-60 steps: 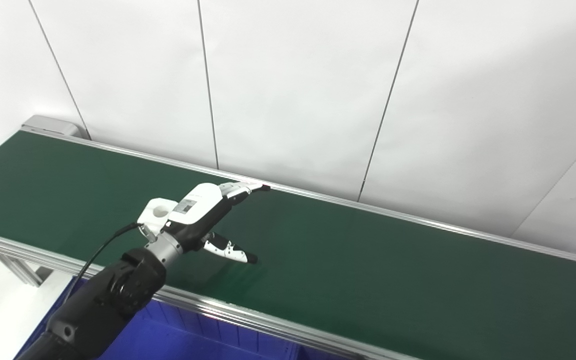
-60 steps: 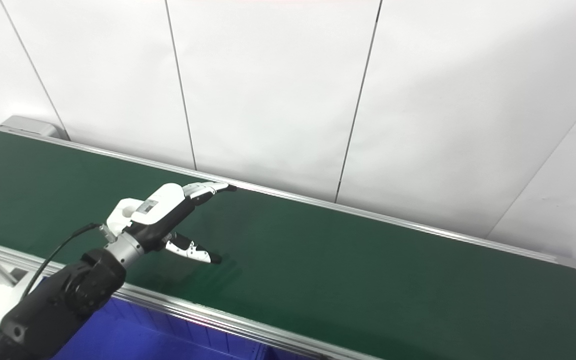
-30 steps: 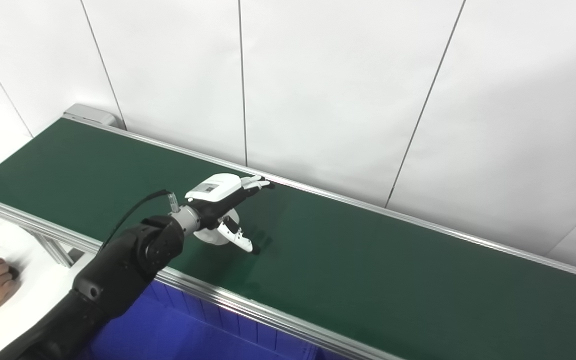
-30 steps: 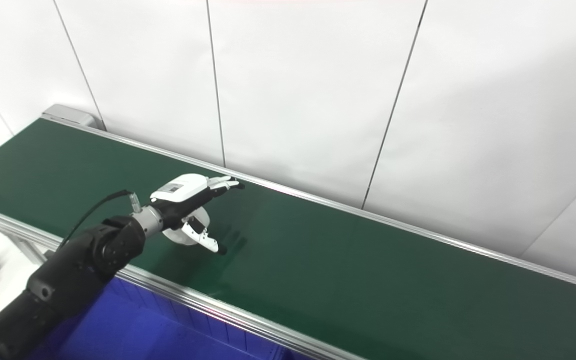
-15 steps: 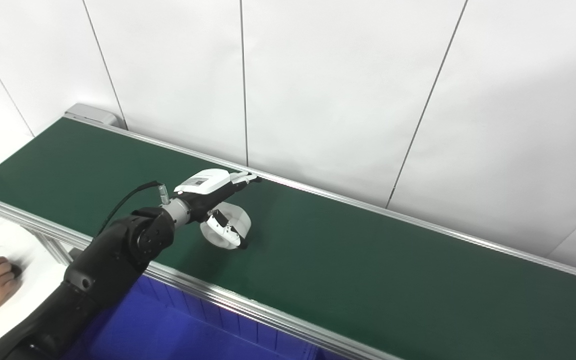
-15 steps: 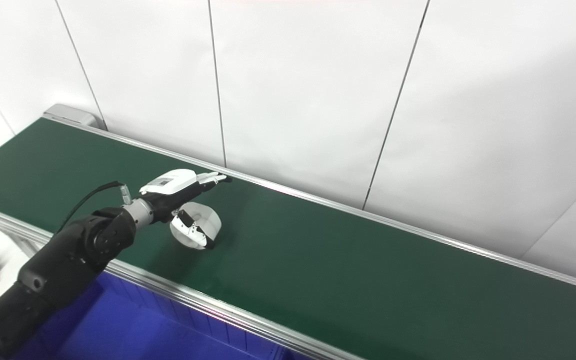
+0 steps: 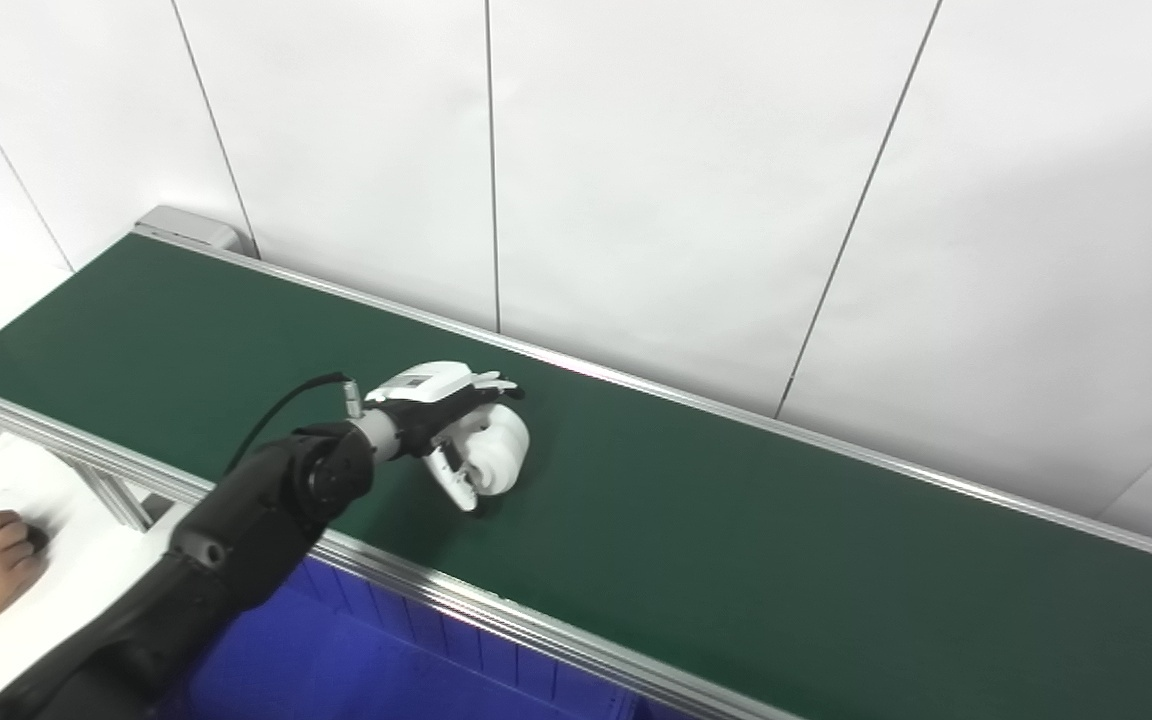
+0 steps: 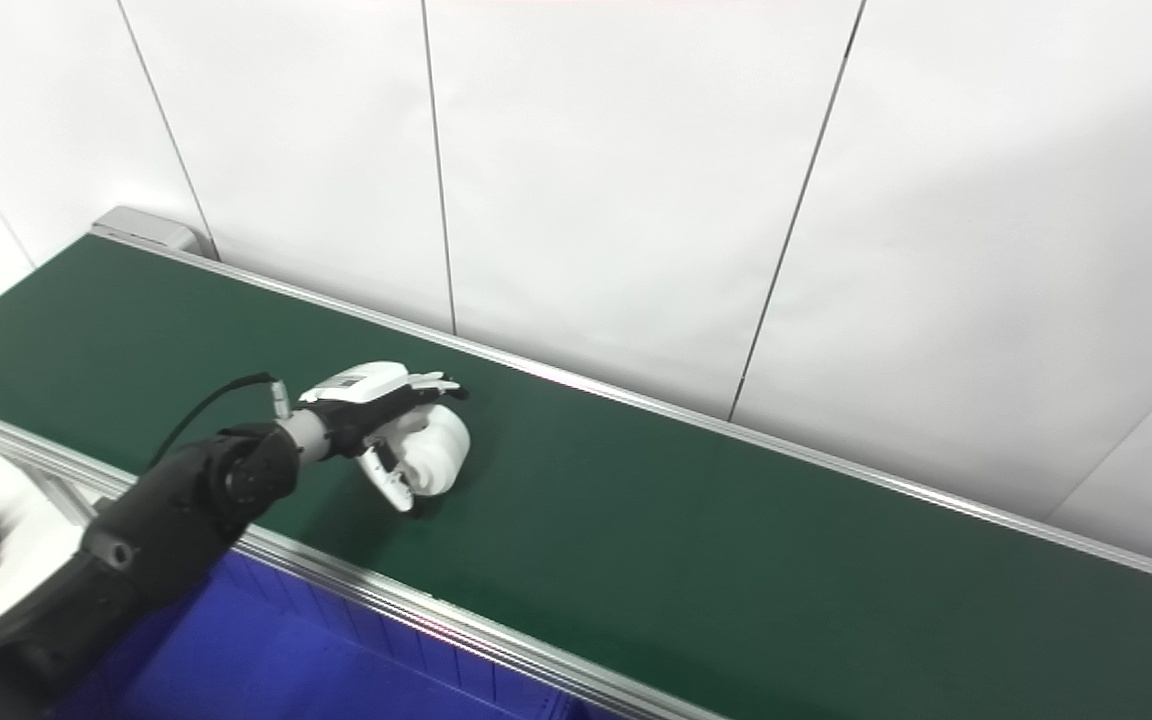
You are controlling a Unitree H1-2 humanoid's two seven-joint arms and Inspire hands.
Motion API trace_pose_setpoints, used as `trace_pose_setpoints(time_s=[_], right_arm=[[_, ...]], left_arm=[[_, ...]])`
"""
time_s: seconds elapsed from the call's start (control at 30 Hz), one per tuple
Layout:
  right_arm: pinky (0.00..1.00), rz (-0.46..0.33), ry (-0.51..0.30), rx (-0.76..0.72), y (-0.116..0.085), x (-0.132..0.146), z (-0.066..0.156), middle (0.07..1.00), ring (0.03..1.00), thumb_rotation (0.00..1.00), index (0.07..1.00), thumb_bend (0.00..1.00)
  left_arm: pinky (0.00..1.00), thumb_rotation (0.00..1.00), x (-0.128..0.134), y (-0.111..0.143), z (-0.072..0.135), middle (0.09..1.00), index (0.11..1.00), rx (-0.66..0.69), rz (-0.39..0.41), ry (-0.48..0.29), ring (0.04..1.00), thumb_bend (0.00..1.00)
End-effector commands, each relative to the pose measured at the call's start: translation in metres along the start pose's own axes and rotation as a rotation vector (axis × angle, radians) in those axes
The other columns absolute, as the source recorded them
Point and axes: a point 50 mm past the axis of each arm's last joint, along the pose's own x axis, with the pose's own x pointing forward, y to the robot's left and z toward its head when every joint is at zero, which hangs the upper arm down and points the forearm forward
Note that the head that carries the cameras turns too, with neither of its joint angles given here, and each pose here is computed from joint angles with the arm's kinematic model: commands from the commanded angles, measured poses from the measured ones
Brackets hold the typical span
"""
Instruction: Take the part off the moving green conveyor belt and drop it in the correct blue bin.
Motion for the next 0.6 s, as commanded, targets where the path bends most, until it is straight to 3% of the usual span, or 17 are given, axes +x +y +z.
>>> trace_pose_setpoints(time_s=[0.0, 0.07, 0.13, 0.17, 0.57], right_arm=[[1.00, -0.026, -0.066, 0.012, -0.004, 0.000, 0.009, 1.000, 1.000, 0.55, 1.000, 0.81], [1.00, -0.027, -0.064, 0.017, -0.004, -0.001, 0.010, 1.000, 1.000, 0.55, 1.000, 0.81], [1.00, -0.027, -0.063, 0.018, -0.004, -0.002, 0.011, 1.000, 1.000, 0.55, 1.000, 0.81], [1.00, -0.027, -0.063, 0.019, -0.003, -0.002, 0.011, 1.000, 1.000, 0.55, 1.000, 0.81], [1.00, -0.028, -0.071, 0.017, 0.000, -0.001, 0.012, 1.000, 1.000, 0.60, 1.000, 0.79]], left_arm=[[0.67, 0.00, 0.006, -0.005, 0.001, 0.803, 0.788, -0.044, 0.033, -0.032, 0.746, 0.70], [0.54, 0.00, 0.009, -0.013, 0.002, 0.622, 0.684, -0.066, 0.060, -0.062, 0.552, 0.57], [0.48, 0.00, 0.011, -0.019, 0.003, 0.528, 0.540, -0.067, 0.089, -0.082, 0.469, 0.51], [0.51, 0.00, 0.011, -0.021, 0.003, 0.531, 0.483, -0.065, 0.101, -0.086, 0.478, 0.50], [0.49, 0.00, -0.004, -0.011, 0.003, 0.537, 0.466, -0.127, 0.216, -0.163, 0.453, 0.50]])
